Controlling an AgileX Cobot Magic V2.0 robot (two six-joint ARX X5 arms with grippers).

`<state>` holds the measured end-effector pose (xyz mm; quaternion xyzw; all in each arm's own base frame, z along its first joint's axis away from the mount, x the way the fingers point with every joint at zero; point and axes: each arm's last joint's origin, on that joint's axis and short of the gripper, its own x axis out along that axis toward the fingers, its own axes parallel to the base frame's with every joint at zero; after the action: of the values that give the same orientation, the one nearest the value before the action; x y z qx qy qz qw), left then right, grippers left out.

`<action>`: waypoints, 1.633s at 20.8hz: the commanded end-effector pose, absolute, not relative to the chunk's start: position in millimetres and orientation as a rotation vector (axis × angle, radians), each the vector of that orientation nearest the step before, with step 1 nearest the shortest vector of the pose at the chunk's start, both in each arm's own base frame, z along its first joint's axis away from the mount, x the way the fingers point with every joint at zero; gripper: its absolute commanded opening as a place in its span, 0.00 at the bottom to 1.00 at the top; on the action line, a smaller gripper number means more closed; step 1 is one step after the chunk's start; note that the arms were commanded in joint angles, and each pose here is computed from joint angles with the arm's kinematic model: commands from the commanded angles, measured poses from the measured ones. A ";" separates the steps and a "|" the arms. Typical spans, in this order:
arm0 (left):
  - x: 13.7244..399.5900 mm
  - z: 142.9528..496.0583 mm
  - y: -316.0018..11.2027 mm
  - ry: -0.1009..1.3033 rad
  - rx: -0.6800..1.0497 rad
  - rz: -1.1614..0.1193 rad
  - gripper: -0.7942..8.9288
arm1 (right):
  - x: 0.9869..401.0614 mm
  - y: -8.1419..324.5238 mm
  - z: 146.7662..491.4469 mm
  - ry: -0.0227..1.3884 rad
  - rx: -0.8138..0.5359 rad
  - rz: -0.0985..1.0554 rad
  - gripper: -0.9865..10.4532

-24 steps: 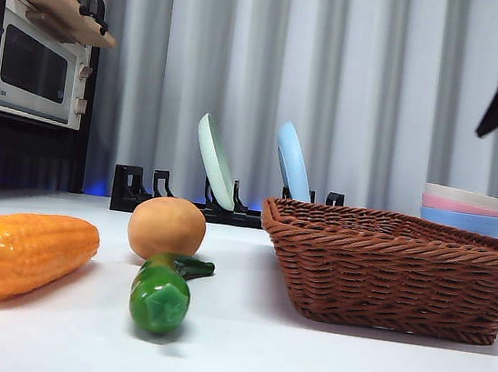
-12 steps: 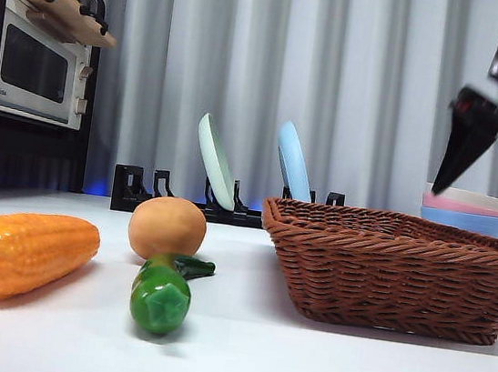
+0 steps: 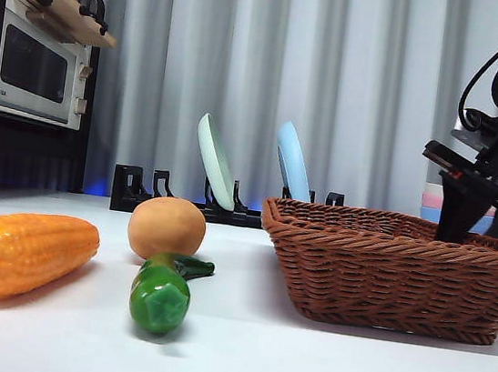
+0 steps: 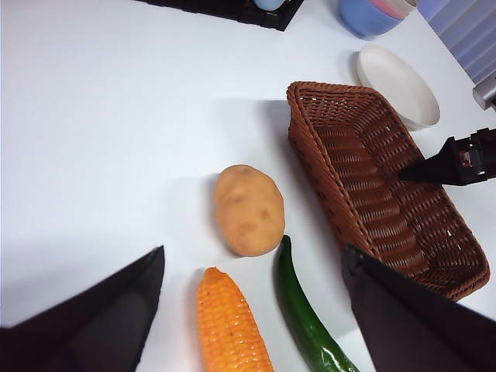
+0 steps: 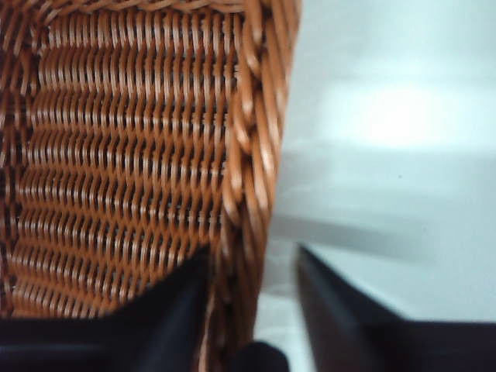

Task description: Pick up the basket,pick up the corn from the table,pick up the potato from the table,pick up the cucumber from the table,put all items into the basket

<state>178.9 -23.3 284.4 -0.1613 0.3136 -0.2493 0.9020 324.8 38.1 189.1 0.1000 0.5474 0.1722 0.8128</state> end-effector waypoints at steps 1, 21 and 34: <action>178.6 284.7 -23.5 0.644 -0.323 -0.526 0.47 | 324.1 38.4 193.1 1.162 0.231 0.350 0.07; 291.3 245.4 -159.0 0.928 0.114 -0.531 0.58 | 208.0 28.5 340.2 0.725 0.217 0.391 0.07; 317.5 197.8 -176.1 1.018 0.158 -0.531 0.34 | 185.8 26.5 354.2 0.662 0.224 0.393 0.07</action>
<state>318.0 -174.7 200.5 0.0679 0.4801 -0.2453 0.8395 185.6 26.2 351.8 0.0997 0.3308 0.1892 0.9192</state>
